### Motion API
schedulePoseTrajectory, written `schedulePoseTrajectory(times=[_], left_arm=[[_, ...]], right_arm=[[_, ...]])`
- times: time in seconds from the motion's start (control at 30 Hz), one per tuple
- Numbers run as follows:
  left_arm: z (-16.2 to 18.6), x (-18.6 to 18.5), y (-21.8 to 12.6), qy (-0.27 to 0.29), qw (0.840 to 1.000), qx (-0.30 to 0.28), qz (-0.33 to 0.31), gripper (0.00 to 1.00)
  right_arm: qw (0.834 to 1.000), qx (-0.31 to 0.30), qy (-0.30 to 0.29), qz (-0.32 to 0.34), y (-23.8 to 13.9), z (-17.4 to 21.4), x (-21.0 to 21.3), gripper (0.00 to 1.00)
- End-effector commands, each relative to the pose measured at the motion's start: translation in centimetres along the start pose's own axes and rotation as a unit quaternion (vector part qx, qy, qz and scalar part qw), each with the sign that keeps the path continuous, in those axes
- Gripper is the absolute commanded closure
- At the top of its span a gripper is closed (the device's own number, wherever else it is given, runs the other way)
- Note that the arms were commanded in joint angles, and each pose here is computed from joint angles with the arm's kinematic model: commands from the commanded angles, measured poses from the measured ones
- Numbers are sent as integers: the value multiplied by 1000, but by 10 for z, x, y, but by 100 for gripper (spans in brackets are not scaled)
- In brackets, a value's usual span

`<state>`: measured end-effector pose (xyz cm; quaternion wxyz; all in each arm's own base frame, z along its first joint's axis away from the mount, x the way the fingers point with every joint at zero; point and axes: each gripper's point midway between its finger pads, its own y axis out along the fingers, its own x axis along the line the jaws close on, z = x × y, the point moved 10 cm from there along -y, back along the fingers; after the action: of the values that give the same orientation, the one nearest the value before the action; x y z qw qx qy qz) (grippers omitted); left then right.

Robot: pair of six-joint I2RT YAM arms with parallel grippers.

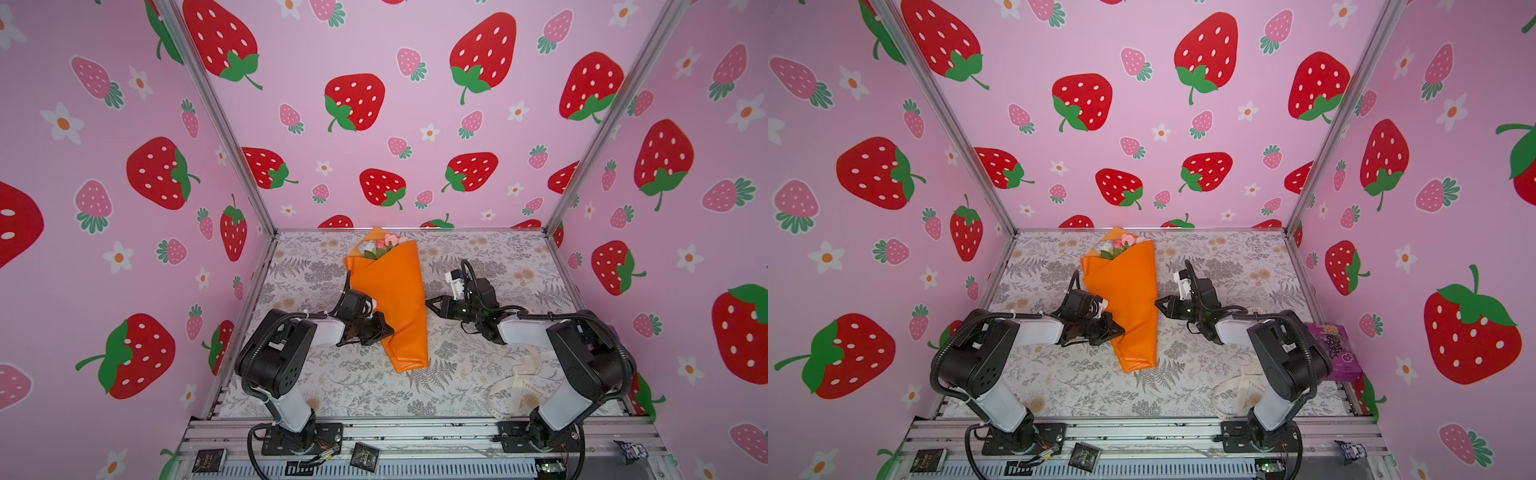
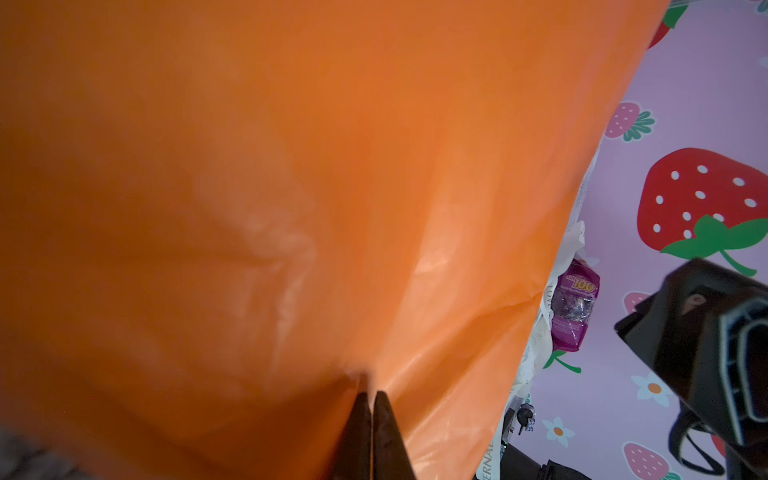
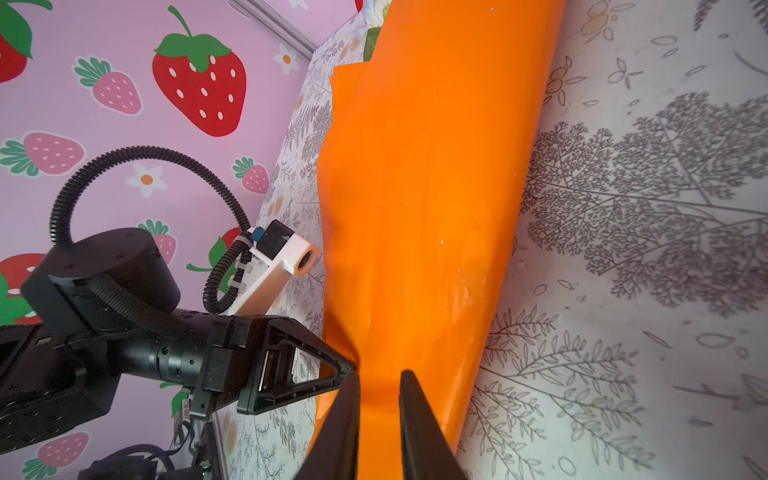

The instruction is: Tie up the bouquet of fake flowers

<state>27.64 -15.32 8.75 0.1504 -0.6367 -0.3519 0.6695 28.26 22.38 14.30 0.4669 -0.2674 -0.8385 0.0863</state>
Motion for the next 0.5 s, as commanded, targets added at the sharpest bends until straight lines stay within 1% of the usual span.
schedulePoseTrajectory(times=[0.0, 0.17, 0.27, 0.47], left_arm=[[5, 12, 0, -14, 1000, 4, -21, 92], [5, 13, 0, -14, 1000, 5, -22, 92], [6, 14, 0, -14, 1000, 5, -23, 92], [6, 14, 1, -14, 1000, 6, -21, 93]], right_arm=[[1000, 18, 10, -23, 8, -8, -2, 78], [998, 47, 26, -34, 24, -4, -15, 77], [997, 60, 39, -22, 31, 4, -27, 77], [996, 73, 58, -2, 31, 23, -43, 77]])
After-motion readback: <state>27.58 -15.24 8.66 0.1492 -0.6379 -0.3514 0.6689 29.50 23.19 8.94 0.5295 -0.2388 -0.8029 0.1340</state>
